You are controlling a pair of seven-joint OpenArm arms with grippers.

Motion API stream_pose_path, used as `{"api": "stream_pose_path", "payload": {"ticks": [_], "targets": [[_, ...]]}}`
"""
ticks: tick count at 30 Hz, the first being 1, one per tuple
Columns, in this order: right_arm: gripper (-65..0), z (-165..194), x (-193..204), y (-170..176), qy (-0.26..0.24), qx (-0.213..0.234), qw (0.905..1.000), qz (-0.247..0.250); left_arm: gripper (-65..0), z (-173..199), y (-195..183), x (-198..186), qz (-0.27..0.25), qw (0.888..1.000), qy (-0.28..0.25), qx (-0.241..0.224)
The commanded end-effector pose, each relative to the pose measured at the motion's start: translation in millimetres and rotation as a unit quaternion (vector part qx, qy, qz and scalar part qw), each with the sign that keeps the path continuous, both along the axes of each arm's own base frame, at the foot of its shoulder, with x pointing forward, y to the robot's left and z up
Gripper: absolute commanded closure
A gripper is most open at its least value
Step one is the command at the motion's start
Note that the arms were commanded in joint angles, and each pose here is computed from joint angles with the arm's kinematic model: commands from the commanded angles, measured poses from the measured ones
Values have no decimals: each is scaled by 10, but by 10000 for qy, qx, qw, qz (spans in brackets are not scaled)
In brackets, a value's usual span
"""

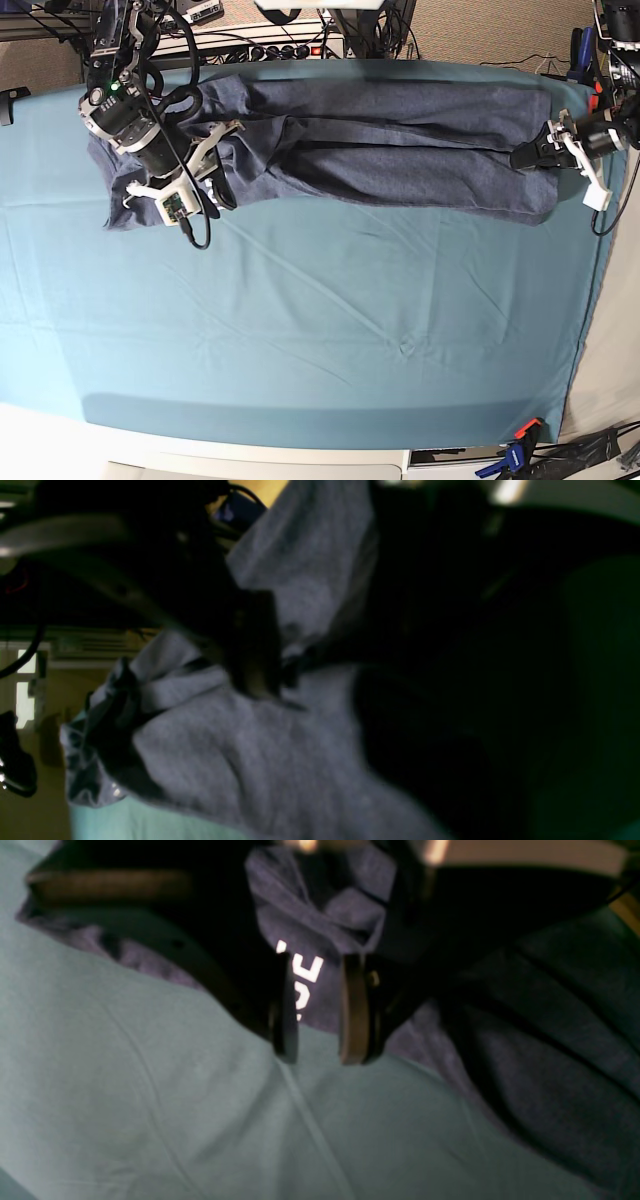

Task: Fold the T-shirt properly
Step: 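Drag the hem end with the left gripper toward the right gripper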

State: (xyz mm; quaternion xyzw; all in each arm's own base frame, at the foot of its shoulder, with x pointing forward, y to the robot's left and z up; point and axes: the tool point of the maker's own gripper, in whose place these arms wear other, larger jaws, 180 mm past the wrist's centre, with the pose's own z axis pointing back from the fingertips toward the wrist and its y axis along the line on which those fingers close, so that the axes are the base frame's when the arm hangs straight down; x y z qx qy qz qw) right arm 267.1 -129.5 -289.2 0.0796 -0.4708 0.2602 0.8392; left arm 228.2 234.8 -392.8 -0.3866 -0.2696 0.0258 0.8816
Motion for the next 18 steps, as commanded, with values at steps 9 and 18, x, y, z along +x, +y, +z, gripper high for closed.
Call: {"api": "stream_pose_path", "payload": {"ticks": [9, 18], "targets": [[-157, 124, 49, 9, -236, 41, 9997, 21, 0, 197, 30, 116, -114, 9991, -409, 3], [-157, 73, 144, -348, -247, -503, 9948, -856, 0, 634, -402, 65, -1015, 9884, -1126, 100]]}}
